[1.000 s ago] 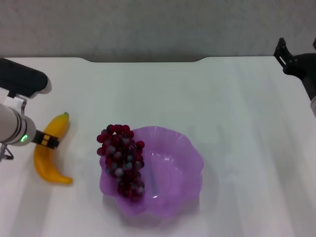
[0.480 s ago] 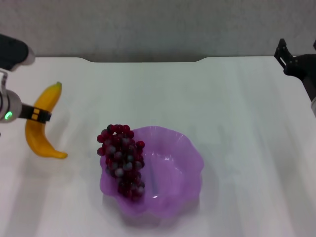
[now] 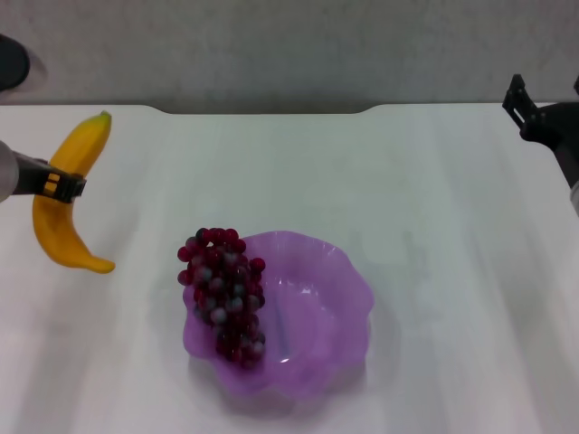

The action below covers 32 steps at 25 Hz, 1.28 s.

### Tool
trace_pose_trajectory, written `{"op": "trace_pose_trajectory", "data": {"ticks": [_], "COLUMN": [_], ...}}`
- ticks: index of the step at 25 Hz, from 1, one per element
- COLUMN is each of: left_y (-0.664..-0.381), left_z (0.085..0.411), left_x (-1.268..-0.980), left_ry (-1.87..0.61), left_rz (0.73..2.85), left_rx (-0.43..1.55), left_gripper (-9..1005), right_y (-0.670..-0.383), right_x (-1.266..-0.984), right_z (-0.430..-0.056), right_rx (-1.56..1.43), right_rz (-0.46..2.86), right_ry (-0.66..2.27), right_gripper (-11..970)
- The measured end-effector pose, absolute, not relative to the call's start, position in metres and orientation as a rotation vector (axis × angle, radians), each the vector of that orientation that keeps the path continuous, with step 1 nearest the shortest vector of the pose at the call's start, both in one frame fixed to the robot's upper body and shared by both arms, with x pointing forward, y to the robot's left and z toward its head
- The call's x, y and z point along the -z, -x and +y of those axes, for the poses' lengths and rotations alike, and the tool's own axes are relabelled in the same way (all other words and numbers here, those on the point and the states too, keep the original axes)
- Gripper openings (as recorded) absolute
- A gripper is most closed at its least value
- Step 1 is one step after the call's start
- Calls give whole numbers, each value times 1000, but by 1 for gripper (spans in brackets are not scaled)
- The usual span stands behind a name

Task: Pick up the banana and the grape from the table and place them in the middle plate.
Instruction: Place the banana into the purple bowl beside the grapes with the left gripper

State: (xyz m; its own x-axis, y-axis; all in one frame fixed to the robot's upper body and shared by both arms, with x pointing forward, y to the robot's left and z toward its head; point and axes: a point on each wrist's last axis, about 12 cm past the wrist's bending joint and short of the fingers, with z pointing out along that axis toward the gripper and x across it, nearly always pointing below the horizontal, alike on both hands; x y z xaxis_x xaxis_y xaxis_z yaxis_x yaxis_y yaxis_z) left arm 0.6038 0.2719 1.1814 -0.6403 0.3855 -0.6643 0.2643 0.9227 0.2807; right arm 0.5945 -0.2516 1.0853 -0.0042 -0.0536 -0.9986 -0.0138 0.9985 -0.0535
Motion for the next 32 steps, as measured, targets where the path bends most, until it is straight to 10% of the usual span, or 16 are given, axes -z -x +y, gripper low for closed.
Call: {"op": "trace_pose_trajectory", "data": {"ticks": [32], "left_y": [-514], "left_z": [152], "left_x": [-1183], "left_ry": [-1040], "left_rz": [2074], "left_rx": [-31], "left_gripper": [440], "right_y": [-586], "right_x": [-1072], "right_z": [-270], "right_rx": [87], "right_rz": [1595], "right_ry": [-9], "right_gripper": [877]}}
